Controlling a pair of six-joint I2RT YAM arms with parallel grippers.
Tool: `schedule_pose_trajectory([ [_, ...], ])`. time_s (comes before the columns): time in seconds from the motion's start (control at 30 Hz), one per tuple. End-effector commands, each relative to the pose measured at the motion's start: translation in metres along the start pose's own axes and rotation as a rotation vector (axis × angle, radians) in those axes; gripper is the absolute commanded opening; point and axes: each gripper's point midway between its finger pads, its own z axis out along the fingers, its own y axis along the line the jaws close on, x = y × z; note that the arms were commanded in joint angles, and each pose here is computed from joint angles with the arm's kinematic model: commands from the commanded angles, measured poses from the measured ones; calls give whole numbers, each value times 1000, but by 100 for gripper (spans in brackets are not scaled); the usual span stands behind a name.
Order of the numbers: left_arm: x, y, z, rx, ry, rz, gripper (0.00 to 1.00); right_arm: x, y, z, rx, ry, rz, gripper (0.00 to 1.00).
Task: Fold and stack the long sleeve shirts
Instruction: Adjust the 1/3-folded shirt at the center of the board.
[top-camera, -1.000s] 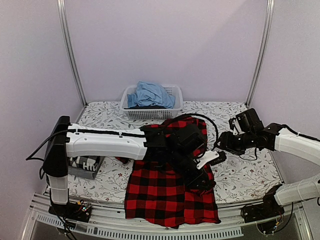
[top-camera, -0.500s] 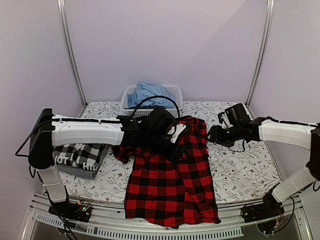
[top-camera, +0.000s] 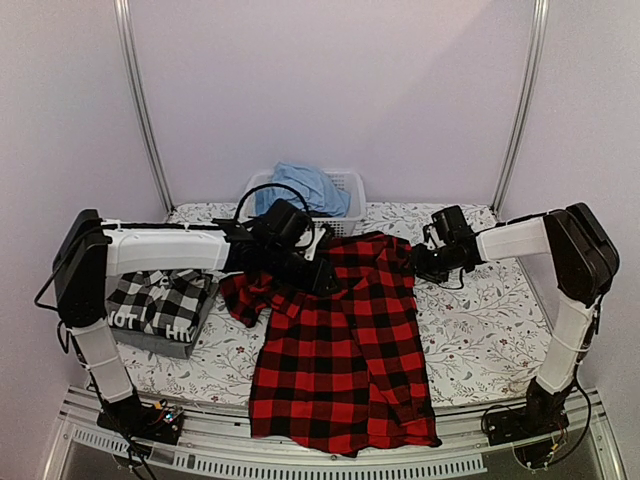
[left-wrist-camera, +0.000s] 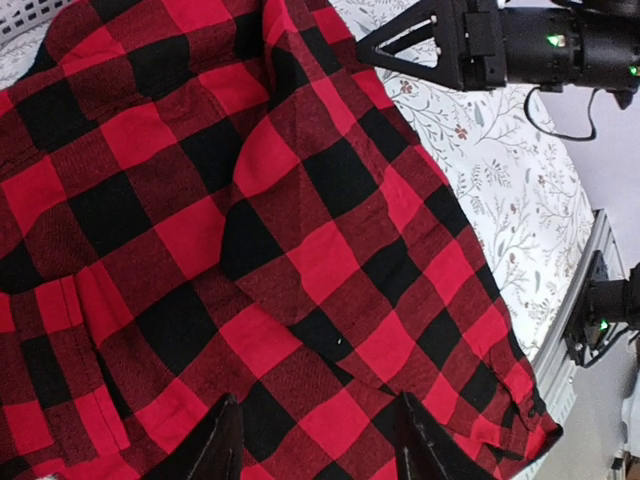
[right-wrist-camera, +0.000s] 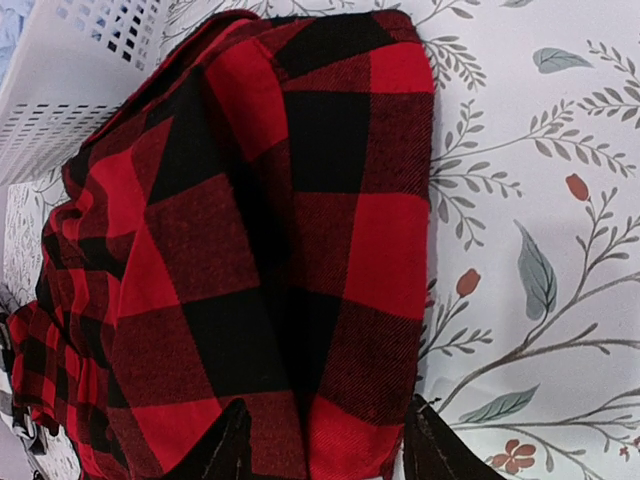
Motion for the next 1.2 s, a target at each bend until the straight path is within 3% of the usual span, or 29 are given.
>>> schedule_pose_trajectory([
  [0.0, -9, 2, -17, 29, -38, -24, 51, -22, -8, 13, 18, -46, 37, 48],
  [0.3, 3, 6, -22, 25, -22, -32, 51, -24, -24, 48, 47, 8, 62, 39],
  [0.6, 26, 11, -19, 34, 23, -45, 48, -38, -39, 54, 86, 7, 64, 0],
  [0.87, 81, 13, -1, 114, 146, -43, 46, -83, -97, 29, 164, -36, 91, 0],
  [0.93, 93, 7, 11, 127, 170, -23, 45, -88, -102, 27, 180, -27, 84, 5],
  [1.1, 120, 4, 43, 83, 246, -23, 42, -95, -98, 12, 201, -31, 56, 40],
  [1.17, 128, 3, 49, 56, 267, -26, 40, -98, -91, -6, 224, -52, 39, 50],
])
